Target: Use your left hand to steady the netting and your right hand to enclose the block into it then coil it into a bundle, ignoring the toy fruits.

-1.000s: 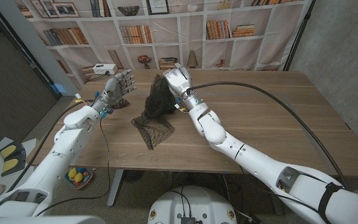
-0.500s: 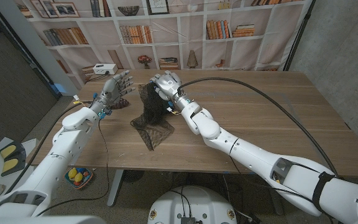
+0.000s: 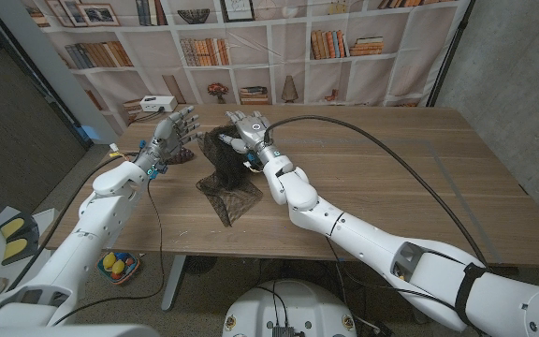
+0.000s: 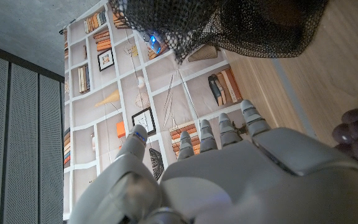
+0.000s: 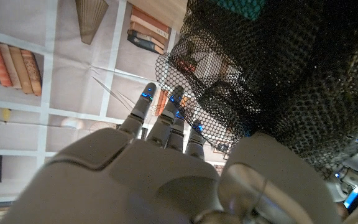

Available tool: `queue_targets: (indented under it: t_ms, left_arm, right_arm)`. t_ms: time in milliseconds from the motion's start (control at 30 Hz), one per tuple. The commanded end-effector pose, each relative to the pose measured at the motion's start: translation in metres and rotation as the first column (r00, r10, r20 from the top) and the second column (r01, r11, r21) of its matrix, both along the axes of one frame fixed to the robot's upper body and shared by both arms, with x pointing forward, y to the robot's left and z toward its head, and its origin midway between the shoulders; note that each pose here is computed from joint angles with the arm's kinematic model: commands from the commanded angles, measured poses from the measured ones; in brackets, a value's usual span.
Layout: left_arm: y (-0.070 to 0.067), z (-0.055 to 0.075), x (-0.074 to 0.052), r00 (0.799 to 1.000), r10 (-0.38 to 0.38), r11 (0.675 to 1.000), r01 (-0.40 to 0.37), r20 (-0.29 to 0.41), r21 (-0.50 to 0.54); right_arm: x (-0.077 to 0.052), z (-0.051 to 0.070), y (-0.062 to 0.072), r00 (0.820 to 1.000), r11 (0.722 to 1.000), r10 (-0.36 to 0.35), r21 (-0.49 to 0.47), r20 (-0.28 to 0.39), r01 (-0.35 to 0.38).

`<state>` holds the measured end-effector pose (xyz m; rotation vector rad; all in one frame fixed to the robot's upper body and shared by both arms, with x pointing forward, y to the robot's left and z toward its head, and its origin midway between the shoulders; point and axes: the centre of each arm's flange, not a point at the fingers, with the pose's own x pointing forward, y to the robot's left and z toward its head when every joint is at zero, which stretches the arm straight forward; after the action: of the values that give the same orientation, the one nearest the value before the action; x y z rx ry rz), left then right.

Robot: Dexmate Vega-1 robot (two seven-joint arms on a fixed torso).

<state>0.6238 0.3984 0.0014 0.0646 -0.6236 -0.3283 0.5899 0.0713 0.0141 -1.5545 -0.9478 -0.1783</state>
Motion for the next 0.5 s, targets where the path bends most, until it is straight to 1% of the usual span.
queue_targets:
  t_ms: [33, 67, 133, 200, 233, 267, 333, 400, 467, 500]
  left_arm:
    - [0.0, 0.004, 0.0, 1.0, -0.001, 1.0, 0.001, 0.012, 0.002]
    - [0.0, 0.004, -0.001, 1.0, 0.0, 1.0, 0.0, 0.015, 0.002]
    - [0.0, 0.006, -0.003, 1.0, 0.005, 1.0, -0.005, 0.028, 0.003]
    - [0.0, 0.008, -0.006, 0.999, 0.017, 1.0, -0.017, 0.045, 0.001]
    - [0.0, 0.009, -0.007, 0.998, 0.027, 1.0, -0.027, 0.055, -0.001]
    - [0.0, 0.01, -0.009, 0.997, 0.036, 0.999, -0.036, 0.064, -0.002]
    - [-0.001, 0.011, -0.012, 0.995, 0.058, 0.998, -0.058, 0.076, -0.006]
    - [-0.001, 0.011, -0.014, 0.995, 0.064, 0.998, -0.063, 0.078, -0.009]
    - [-0.001, 0.011, -0.014, 0.995, 0.061, 0.998, -0.061, 0.077, -0.007]
    - [-0.001, 0.011, -0.014, 0.996, 0.059, 0.998, -0.059, 0.073, -0.007]
  right_arm:
    - [0.013, 0.001, 0.0, 0.943, 0.993, -0.087, 0.047, -0.32, 0.108]
    - [0.013, 0.001, 0.0, 0.937, 0.993, -0.092, 0.038, -0.338, 0.111]
    - [0.013, 0.001, 0.0, 0.93, 0.993, -0.093, 0.034, -0.357, 0.113]
    - [0.014, 0.001, -0.001, 0.923, 0.994, -0.082, 0.036, -0.375, 0.103]
    - [0.014, 0.001, -0.001, 0.917, 0.994, -0.072, 0.045, -0.393, 0.097]
    - [0.015, 0.002, -0.002, 0.905, 0.994, -0.051, 0.064, -0.422, 0.086]
    - [0.016, 0.002, -0.004, 0.893, 0.993, -0.003, 0.103, -0.449, 0.055]
    - [0.016, 0.003, -0.007, 0.871, 0.987, 0.062, 0.16, -0.487, 0.019]
    - [0.017, 0.004, -0.009, 0.851, 0.977, 0.121, 0.212, -0.511, -0.011]
    - [0.016, 0.005, -0.01, 0.848, 0.973, 0.142, 0.231, -0.511, -0.023]
